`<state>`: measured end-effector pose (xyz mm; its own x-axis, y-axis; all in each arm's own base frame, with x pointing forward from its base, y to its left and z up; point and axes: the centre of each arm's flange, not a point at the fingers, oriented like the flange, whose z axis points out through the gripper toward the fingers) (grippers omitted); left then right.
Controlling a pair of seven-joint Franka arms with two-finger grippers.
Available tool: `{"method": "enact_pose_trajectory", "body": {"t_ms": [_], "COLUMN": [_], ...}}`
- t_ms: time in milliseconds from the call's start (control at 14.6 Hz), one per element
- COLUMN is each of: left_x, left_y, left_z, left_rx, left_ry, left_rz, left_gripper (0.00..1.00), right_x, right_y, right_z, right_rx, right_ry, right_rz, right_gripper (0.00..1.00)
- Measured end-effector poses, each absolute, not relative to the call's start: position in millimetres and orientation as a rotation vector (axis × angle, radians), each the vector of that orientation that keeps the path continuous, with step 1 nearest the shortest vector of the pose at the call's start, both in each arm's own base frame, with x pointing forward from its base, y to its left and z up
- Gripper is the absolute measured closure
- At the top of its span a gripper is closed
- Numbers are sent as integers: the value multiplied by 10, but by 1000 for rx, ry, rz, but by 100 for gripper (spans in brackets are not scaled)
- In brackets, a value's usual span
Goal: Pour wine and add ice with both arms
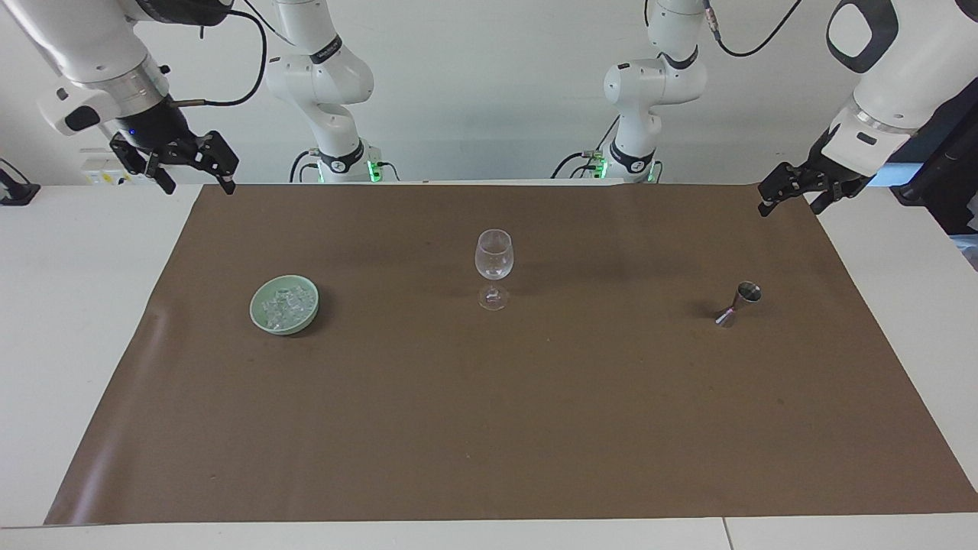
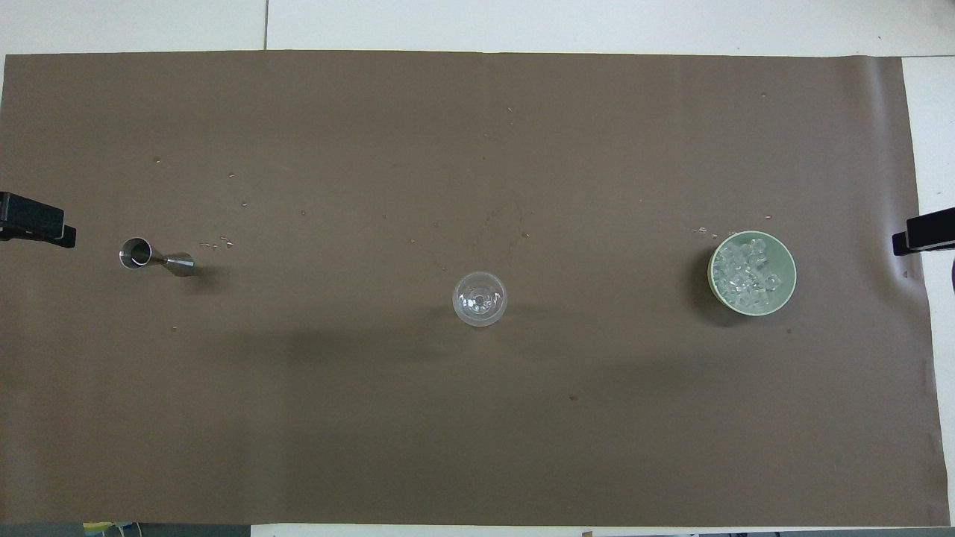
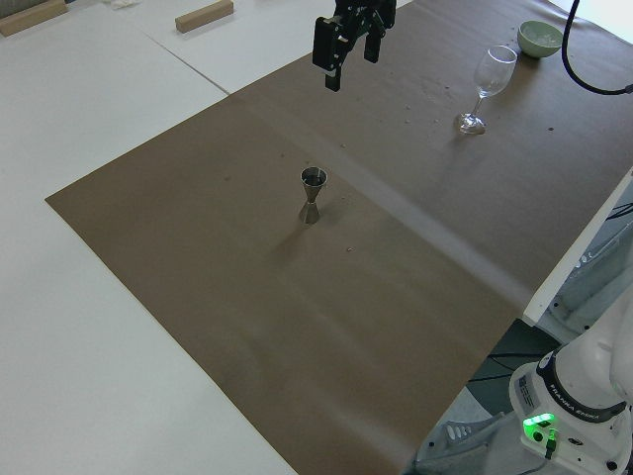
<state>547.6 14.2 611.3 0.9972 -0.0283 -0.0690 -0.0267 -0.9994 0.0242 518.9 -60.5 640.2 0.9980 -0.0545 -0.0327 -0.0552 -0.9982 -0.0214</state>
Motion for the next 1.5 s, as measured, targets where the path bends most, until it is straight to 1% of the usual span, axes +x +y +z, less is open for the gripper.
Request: {"method": "enact_pose_trajectory", "body": {"t_ms": [1229,1502], "left_x": [5481,5610], "left_y": [117,79], "left_z": [6096,5848], "left_rx": [3103,2981], "left_ry": [-75,-16], "left_rz": [-116,-170], "left_gripper": [0,0], "right_x": [5188,5188], "right_y": [-611,-611], "right_z": [6395,6395], "right_rx": [-3117,-3117], "right_ry": [87,87], "right_rz": [52,52], "right_gripper": [0,0]}}
